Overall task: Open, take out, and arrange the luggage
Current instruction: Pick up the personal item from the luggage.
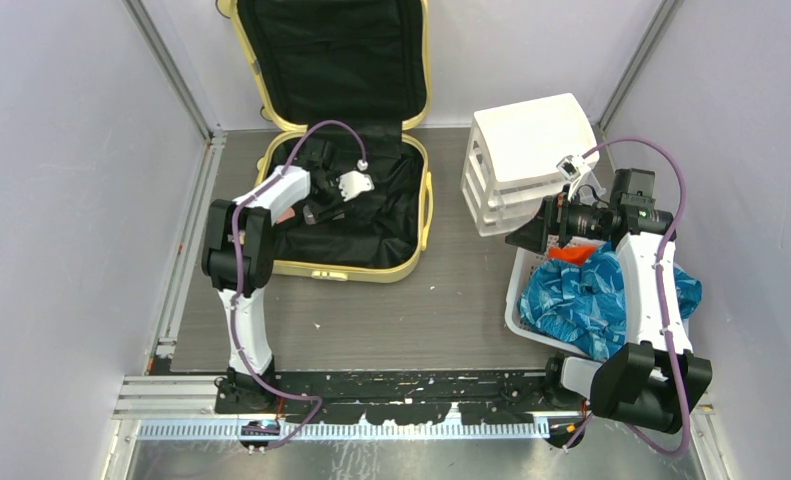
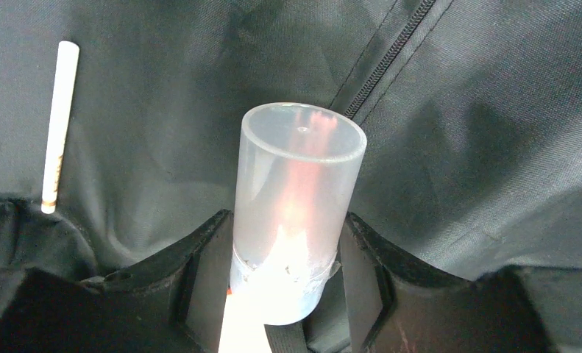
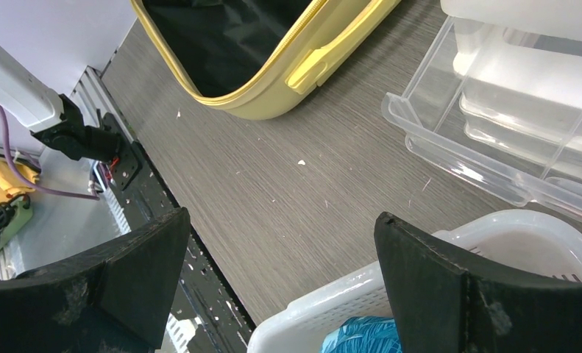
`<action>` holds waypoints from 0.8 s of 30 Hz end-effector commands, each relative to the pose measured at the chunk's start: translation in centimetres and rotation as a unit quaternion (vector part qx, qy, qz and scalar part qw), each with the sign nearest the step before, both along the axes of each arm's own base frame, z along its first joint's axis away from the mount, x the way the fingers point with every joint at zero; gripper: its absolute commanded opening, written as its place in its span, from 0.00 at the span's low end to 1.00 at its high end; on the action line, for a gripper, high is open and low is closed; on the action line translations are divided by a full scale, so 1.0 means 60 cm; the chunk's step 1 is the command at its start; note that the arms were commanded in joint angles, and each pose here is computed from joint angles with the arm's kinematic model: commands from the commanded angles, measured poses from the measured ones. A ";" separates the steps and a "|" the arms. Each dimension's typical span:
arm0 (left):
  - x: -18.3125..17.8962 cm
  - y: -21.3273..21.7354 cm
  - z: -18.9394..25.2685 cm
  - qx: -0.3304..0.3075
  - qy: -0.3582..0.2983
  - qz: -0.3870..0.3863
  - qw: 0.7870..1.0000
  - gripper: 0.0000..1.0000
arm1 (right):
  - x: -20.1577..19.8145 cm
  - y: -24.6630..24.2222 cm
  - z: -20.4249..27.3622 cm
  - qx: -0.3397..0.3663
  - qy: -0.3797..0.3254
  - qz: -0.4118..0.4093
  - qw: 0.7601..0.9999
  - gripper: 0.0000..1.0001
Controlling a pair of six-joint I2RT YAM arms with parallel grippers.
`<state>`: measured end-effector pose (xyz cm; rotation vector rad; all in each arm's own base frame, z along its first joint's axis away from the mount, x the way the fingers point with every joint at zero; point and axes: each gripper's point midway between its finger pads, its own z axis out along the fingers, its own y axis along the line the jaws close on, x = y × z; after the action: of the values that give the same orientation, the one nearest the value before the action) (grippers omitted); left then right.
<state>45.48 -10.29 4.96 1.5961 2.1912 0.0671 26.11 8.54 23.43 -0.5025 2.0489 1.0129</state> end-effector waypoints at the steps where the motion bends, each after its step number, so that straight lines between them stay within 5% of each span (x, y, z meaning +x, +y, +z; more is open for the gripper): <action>1: 0.004 -0.010 0.071 -0.036 -0.034 0.046 0.998 0.05 | -0.002 0.003 0.013 0.004 -0.022 0.010 1.000 1.00; 6: -0.008 -0.051 0.193 -0.162 -0.062 0.131 0.976 0.01 | -0.005 0.006 0.015 0.008 -0.024 0.015 1.000 1.00; 10: -0.053 -0.112 0.281 -0.315 -0.039 0.171 0.933 0.01 | -0.013 0.013 0.020 0.019 -0.034 0.028 0.999 0.99; 13: -0.103 -0.173 0.337 -0.457 0.019 0.176 0.872 0.00 | -0.020 0.021 0.023 0.027 -0.046 0.043 0.998 1.00; 16: -0.151 -0.237 0.394 -0.598 0.077 0.146 0.784 0.00 | -0.027 0.032 0.026 0.037 -0.060 0.063 0.996 1.00; 19: -0.217 -0.298 0.423 -0.682 0.130 0.110 0.711 0.00 | -0.037 0.046 0.038 0.059 -0.073 0.088 0.992 0.99; 24: -0.301 -0.400 0.422 -0.722 0.161 0.075 0.669 0.00 | -0.031 0.067 0.078 0.058 -0.052 0.093 0.993 1.00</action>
<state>31.29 -29.71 23.83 0.4574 1.8345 -1.3188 24.17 11.34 24.39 -0.6294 1.9266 1.1750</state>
